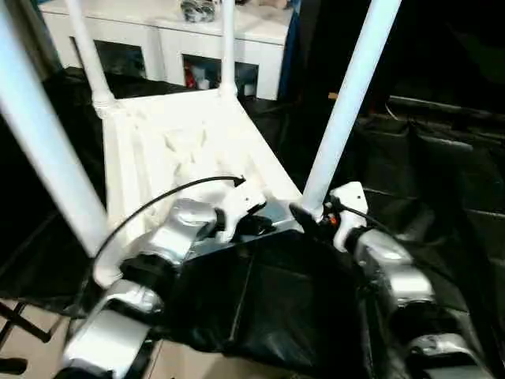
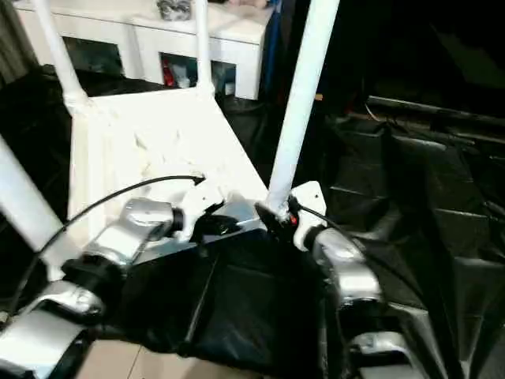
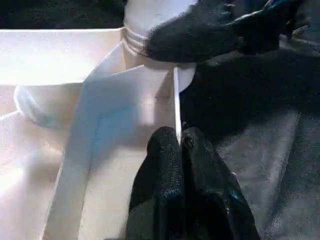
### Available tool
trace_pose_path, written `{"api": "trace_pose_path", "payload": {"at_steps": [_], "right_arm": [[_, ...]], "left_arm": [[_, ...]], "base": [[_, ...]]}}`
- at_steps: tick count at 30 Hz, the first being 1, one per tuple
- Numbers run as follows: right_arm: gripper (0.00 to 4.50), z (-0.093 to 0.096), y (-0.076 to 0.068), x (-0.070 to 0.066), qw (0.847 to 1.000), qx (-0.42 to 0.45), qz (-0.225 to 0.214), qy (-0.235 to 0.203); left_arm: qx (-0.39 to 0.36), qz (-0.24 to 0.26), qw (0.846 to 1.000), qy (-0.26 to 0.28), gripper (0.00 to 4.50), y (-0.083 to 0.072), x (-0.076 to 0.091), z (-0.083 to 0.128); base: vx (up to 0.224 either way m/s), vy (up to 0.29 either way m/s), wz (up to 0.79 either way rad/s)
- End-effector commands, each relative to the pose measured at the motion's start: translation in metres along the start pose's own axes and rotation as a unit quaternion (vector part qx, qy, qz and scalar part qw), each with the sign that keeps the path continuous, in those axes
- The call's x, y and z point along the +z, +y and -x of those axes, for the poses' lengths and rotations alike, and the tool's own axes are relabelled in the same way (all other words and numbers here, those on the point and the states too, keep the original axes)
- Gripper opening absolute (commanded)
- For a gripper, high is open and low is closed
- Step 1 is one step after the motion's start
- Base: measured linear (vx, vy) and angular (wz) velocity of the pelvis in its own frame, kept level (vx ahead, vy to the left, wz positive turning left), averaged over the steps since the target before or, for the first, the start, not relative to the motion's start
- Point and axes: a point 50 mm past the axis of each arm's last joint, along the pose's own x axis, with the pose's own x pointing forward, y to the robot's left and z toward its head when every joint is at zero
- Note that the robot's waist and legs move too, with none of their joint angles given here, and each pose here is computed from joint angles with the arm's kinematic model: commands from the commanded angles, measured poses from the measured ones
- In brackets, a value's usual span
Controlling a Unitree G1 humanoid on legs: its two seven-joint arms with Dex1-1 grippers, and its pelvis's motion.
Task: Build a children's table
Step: Rotate leg to tighten
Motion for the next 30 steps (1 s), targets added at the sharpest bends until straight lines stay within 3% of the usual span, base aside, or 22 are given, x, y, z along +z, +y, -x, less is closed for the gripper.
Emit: {"api": "trace_pose_path", "payload": {"at_steps": [1,2,6,13,14,25,30], "right_arm": [[3.94,-0.006,0.017,0.011,0.994,0.106,0.037,-0.007],[4.08,-0.006,0.017,0.011,0.994,0.106,0.037,-0.007],[4.08,0.007,0.011,0.012,0.984,0.166,0.059,0.027],[3.95,0.014,0.011,0.011,0.972,0.221,0.068,0.050],[3.66,0.015,0.011,0.011,0.970,0.229,0.069,0.054],[2.78,0.018,0.015,0.013,0.957,0.279,0.047,0.059],[2.72,0.018,0.020,0.010,0.957,0.282,0.031,0.056]], "left_arm": [[-0.076,-0.001,0.997,0.016,0.00,-0.015,-0.010,-0.006],[-0.076,-0.001,0.997,0.016,0.00,-0.015,-0.010,-0.006],[-0.112,-0.015,0.993,0.017,0.00,-0.012,-0.014,0.013],[-0.145,-0.019,0.989,0.014,0.00,-0.012,-0.014,0.027],[-0.150,-0.020,0.988,0.014,0.00,-0.012,-0.014,0.029],[-0.196,-0.018,0.980,0.027,0.00,-0.015,-0.020,0.044],[-0.178,-0.010,0.984,0.021,0.00,-0.013,-0.020,0.041]], "base": [[0.051,-0.023,0.05],[0.057,-0.028,0.07],[0.027,-0.014,0.03],[0.000,0.000,0.00],[0.000,0.000,0.00],[0.000,0.000,0.00],[0.000,0.000,0.00]]}}
